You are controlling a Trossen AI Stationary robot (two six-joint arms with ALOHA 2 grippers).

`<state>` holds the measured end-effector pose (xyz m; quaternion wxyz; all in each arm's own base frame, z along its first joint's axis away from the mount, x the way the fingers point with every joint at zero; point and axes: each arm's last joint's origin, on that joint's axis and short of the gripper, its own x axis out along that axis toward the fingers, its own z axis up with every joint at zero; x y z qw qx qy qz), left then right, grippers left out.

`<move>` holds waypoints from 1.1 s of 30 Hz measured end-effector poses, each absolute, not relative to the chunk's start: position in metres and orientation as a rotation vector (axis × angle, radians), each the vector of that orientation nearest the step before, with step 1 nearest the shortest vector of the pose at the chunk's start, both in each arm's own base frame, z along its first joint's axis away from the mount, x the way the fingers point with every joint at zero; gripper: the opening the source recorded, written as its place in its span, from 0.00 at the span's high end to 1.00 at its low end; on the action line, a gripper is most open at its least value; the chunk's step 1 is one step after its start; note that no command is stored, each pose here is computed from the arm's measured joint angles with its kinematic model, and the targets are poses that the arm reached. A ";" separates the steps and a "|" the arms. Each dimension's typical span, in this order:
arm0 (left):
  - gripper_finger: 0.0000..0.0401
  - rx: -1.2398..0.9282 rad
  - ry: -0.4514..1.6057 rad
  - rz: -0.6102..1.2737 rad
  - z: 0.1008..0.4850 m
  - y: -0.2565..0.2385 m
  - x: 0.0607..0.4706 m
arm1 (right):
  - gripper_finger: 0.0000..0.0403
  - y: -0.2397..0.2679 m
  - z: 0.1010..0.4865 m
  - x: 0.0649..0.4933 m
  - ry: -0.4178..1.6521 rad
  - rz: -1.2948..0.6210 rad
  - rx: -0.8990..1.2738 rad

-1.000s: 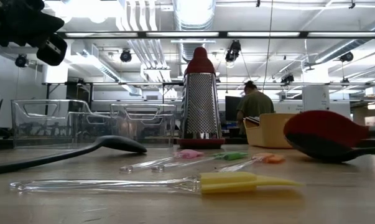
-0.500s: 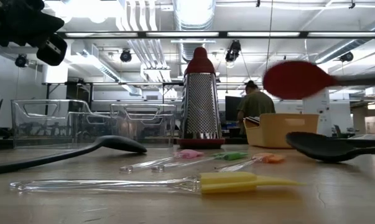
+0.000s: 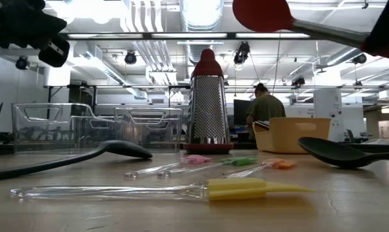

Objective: Pick & Place Kitchen Items
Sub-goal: Put the red serving spoon into the right transparent bin

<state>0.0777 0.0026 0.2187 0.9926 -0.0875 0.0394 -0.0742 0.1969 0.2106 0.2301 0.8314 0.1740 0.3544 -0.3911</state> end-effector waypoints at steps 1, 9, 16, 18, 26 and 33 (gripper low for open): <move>0.97 -0.148 0.061 -0.125 0.220 0.003 0.078 | 0.86 0.210 0.230 0.197 0.746 -0.829 0.368; 0.97 -0.103 -0.180 -0.024 0.243 0.007 0.077 | 0.86 0.210 0.234 0.206 0.654 -0.783 0.329; 0.97 -0.165 -0.334 -0.097 0.252 0.006 0.081 | 0.85 0.205 0.234 0.217 0.593 -0.768 0.289; 0.97 -0.211 -0.337 -0.159 0.244 0.005 0.089 | 0.85 0.205 0.235 0.221 0.559 -0.753 0.273; 0.89 -0.294 -0.416 -0.218 0.211 0.007 0.109 | 0.85 0.198 0.238 0.242 0.479 -0.735 0.217; 0.66 -0.294 -0.346 -0.188 0.213 0.006 0.126 | 0.85 0.194 0.241 0.263 0.443 -0.703 0.188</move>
